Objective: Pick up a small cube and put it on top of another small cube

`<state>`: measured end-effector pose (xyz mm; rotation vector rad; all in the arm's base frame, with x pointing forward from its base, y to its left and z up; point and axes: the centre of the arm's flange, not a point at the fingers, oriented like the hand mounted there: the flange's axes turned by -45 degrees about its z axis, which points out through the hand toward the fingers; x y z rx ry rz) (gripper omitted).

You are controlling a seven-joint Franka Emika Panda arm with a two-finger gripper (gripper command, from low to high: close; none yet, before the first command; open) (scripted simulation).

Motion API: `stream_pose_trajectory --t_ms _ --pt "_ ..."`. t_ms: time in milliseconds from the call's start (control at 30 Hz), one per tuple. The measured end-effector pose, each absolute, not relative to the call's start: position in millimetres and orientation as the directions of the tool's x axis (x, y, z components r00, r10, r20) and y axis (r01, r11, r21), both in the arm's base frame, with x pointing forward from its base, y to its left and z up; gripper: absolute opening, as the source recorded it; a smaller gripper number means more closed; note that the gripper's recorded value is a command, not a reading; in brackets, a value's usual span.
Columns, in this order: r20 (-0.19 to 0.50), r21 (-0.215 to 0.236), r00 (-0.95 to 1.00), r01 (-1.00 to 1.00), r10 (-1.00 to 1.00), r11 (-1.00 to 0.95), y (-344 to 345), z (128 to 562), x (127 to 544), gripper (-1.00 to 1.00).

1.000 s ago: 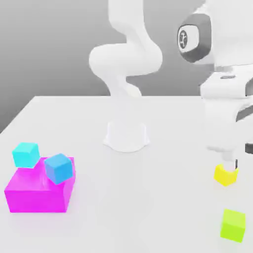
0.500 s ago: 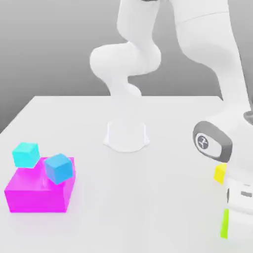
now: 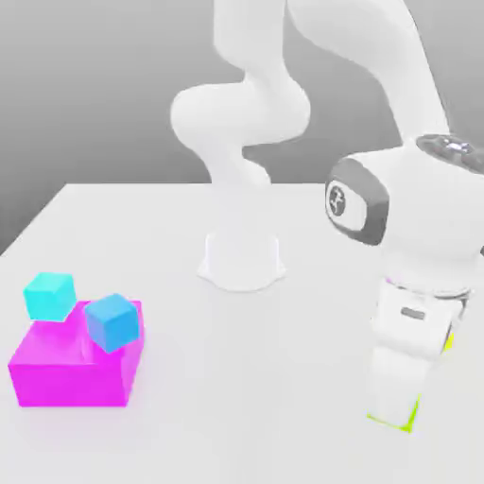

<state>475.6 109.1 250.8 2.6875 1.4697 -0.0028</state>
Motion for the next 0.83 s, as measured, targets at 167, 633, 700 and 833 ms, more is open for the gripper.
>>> stream_pose_trajectory --t_ms 167,633,700,833 --pt "-0.056 0.094 0.745 0.667 0.665 -0.739 -74 296 457 -1.00" --pt "0.005 -0.008 0.946 0.323 0.323 -0.946 -298 305 252 -1.00" --pt "0.004 -0.007 0.948 0.319 0.319 -0.948 -299 284 250 -1.00" --pt "0.002 -0.005 0.948 0.318 0.318 -0.948 -299 275 249 1.00"
